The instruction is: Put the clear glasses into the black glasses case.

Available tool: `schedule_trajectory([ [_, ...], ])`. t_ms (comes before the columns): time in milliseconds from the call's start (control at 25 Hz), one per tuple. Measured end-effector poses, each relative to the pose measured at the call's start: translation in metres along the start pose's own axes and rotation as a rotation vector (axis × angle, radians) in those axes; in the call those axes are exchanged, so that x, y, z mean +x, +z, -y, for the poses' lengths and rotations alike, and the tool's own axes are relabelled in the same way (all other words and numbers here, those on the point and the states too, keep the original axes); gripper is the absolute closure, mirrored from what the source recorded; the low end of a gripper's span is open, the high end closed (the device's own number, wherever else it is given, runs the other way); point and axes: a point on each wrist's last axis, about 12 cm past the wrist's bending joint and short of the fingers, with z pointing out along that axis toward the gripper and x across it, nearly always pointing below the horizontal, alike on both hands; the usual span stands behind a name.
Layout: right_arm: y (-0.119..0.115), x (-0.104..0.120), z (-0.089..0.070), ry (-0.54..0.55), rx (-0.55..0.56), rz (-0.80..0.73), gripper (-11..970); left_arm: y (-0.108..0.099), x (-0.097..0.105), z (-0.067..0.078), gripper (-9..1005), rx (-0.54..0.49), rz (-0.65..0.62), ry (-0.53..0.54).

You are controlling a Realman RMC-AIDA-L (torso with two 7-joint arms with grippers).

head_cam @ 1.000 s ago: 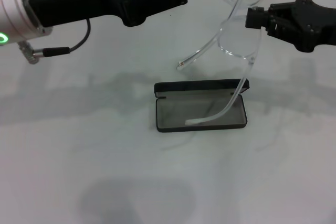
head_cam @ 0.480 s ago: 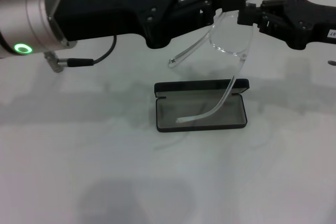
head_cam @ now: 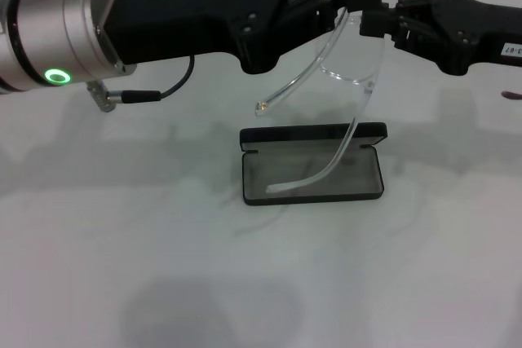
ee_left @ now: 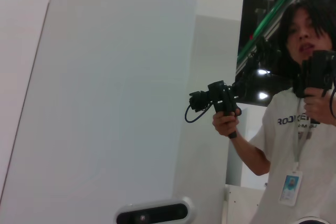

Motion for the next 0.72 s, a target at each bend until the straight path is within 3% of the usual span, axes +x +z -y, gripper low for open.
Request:
schedule_trajectory([
  [720,0.007,-0.006,-0.002,-0.024,-0.051,0.002,909,0.005,0.013,-0.014,936,-0.05,0.01,0.006],
])
